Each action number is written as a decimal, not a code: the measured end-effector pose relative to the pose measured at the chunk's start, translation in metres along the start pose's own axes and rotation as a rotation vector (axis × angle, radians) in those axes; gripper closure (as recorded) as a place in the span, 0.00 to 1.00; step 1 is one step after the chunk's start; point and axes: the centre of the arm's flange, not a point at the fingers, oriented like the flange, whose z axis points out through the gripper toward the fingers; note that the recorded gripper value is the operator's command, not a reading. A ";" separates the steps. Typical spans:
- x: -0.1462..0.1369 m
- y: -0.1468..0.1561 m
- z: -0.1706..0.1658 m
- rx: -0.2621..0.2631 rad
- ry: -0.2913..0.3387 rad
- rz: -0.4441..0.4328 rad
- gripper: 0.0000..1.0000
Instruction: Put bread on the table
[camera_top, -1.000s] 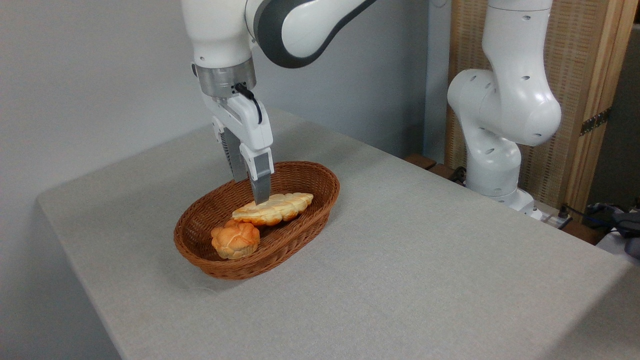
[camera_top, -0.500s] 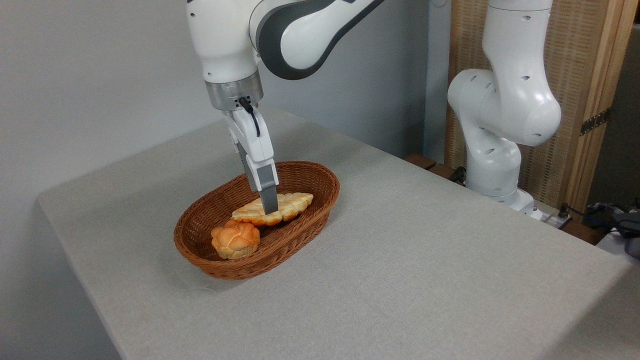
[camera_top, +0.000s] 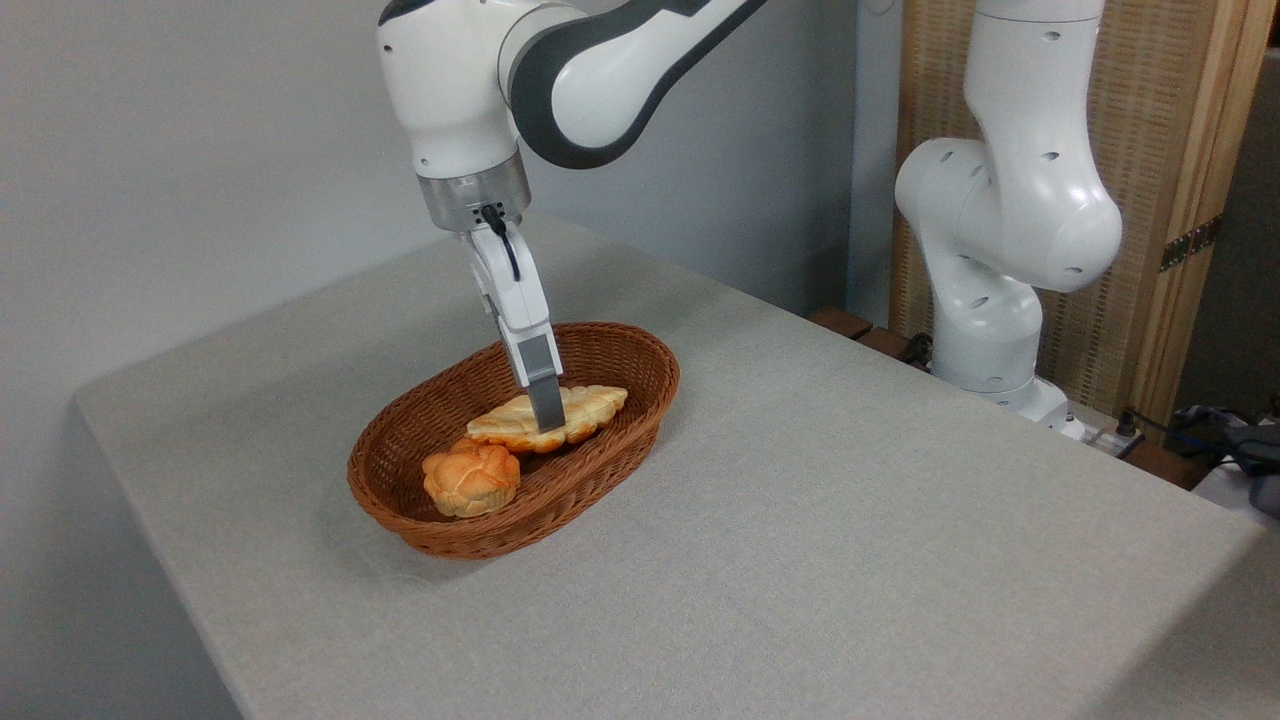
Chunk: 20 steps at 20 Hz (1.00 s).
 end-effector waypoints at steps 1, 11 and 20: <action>0.001 0.001 0.002 -0.002 -0.003 0.004 0.00; 0.007 0.006 0.020 0.023 0.023 0.018 0.07; 0.009 0.007 0.023 0.021 0.021 0.022 0.58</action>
